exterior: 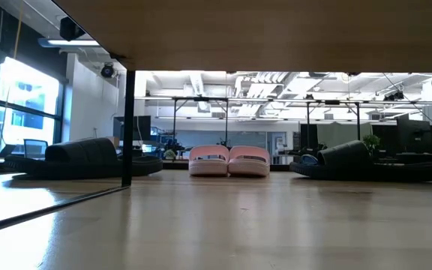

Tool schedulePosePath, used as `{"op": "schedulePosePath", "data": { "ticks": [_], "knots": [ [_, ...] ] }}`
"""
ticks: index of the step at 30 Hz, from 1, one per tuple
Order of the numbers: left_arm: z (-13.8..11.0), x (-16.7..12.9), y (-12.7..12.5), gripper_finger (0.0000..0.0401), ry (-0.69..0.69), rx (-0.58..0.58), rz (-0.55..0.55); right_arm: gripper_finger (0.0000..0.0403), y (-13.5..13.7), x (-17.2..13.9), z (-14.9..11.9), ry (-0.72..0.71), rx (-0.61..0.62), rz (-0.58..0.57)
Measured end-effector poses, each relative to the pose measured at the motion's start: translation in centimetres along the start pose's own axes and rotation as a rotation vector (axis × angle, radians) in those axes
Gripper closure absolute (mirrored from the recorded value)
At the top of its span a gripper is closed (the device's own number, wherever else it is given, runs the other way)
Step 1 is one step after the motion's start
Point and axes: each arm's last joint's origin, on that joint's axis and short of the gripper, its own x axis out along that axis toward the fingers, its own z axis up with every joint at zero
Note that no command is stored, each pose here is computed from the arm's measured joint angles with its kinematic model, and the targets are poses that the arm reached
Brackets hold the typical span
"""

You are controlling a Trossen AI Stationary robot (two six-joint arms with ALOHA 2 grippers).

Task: Pick and place slides into the shelf
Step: Put the black slipper on the shelf

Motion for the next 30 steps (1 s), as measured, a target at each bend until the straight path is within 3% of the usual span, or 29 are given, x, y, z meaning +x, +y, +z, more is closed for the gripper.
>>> {"op": "schedulePosePath", "data": {
  "ticks": [3,7,13,16,20,25,30],
  "knots": [
    [0.0,0.0,0.0,0.04,0.0,0.0,0.0,0.0304,0.7,-1.7,0.5,0.022,-0.191,0.001],
    [0.0,0.0,0.0,0.04,0.0,0.0,0.0,0.0304,1.9,-3.4,1.2,0.027,-0.547,0.062],
    [0.0,0.0,0.0,0.04,-0.001,0.0,0.0,0.0304,2.6,-4.2,2.0,0.038,-1.38,0.11],
    [0.0,0.0,0.0,0.04,-0.001,0.0,0.0,0.0304,2.1,-3.9,2.3,0.025,-1.668,0.037],
    [0.0,0.0,0.0,0.04,-0.002,0.0,0.001,0.0304,0.5,-2.4,3.0,0.044,-2.007,-0.168],
    [0.1,0.0,0.1,0.04,-0.017,0.0,0.033,0.0304,-1.4,1.1,2.6,0.057,-2.373,-0.348],
    [0.1,0.0,0.2,0.04,-0.028,0.0,0.058,0.0304,-2.6,3.7,2.0,-0.023,-2.511,-0.446]
  ]
}}
